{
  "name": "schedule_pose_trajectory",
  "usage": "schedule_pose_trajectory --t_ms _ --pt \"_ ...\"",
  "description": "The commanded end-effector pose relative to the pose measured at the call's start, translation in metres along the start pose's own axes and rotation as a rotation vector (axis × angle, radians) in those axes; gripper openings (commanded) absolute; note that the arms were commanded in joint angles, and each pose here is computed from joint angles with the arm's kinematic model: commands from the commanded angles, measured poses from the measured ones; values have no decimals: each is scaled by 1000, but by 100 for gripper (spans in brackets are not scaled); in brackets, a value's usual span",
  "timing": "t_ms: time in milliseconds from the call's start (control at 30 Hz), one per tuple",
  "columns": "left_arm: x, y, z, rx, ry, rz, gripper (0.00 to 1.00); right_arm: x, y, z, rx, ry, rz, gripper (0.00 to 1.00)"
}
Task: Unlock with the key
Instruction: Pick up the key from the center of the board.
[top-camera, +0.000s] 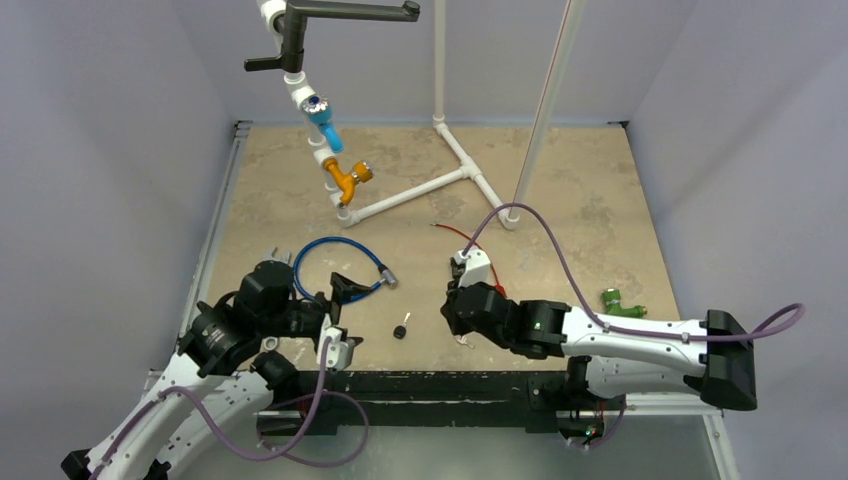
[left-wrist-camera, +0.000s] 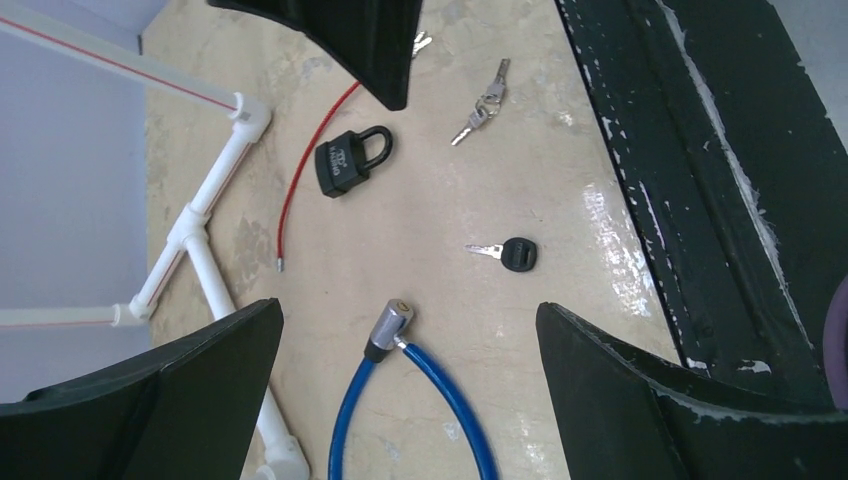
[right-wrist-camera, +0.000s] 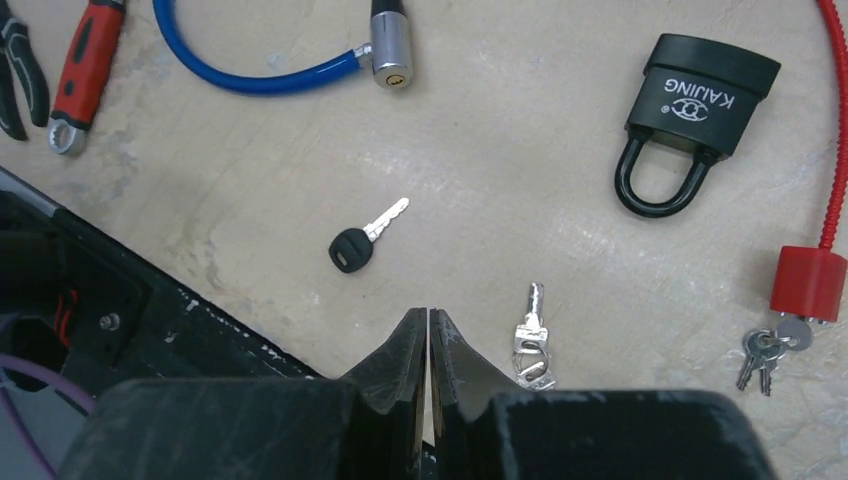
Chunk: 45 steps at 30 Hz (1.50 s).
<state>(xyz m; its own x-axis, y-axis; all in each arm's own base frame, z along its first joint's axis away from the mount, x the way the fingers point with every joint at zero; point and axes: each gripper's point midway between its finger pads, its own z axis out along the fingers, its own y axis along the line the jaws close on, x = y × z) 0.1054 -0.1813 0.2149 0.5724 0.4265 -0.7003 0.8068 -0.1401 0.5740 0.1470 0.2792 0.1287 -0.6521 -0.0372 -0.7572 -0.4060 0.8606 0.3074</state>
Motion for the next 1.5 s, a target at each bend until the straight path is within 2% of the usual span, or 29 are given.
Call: schedule_pose_trajectory --t_ms 0,100,200,367,633,767,900,1000,1100,1267,1467 --pt "-7 6 14 34 -42 119 100 6 -12 -2 60 35 -31 16" --pt "-14 9 15 31 -49 86 100 38 -32 5 136 117 -18 44" --pt "-18 12 13 6 -57 75 100 67 -40 13 138 168 21 53" --pt "-20 14 11 -2 -55 91 100 88 -47 26 173 213 8 58" --pt "-25 17 10 -9 -67 92 100 87 -49 43 223 199 -50 57" --pt "-27 19 9 -17 -69 94 100 91 -51 47 235 209 -69 50" --pt "-31 21 7 -25 -77 91 100 99 -53 50 245 230 -79 33" --pt "-32 22 7 -30 -81 89 100 104 -55 50 254 242 -89 14" --pt "-32 23 6 -34 -80 89 100 108 -56 47 260 251 -88 1" --pt "-30 21 7 -31 -76 89 100 95 -46 40 212 212 -57 0" --pt "-26 17 9 -18 -70 75 100 46 -9 19 5 64 16 0"
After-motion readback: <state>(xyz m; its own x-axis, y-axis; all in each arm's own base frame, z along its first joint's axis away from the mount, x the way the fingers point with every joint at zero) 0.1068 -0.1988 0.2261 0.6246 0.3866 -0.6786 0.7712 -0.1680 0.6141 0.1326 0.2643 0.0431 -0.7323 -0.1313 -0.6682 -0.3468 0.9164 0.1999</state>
